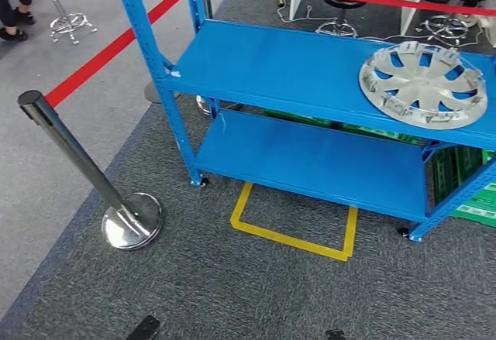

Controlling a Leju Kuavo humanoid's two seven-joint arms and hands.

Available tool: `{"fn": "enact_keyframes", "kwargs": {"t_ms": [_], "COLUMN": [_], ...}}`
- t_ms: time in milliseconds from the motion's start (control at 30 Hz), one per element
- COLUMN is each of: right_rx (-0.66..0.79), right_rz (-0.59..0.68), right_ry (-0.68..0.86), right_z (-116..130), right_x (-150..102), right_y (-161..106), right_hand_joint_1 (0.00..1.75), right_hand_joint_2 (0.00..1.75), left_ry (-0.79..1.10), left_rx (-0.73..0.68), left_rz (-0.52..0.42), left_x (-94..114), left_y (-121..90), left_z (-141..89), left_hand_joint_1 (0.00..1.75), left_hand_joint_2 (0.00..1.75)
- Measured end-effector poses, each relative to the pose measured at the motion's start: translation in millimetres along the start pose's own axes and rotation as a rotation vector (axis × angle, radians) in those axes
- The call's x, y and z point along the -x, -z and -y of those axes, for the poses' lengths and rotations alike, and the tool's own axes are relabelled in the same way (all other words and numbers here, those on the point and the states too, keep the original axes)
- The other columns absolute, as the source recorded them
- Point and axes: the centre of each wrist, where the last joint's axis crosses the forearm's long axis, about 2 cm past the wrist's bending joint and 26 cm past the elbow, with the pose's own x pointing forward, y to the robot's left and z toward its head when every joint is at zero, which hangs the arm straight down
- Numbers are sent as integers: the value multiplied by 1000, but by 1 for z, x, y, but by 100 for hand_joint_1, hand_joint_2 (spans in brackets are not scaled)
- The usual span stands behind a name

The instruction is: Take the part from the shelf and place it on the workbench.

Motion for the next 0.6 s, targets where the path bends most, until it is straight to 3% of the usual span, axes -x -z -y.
{"fn": "enact_keyframes", "kwargs": {"t_ms": [600], "right_rx": [98], "right_rz": [47], "right_ry": [-20], "right_z": [2], "right_x": [3], "right_y": [-1], "right_hand_joint_1": [0], "right_hand_joint_2": [0], "left_ry": [-25], "left_rx": [-6], "left_rz": [-4], "left_x": [3], "left_y": [-1], "left_z": [-1], "left_hand_joint_1": [0], "left_hand_joint_2": [0]}}
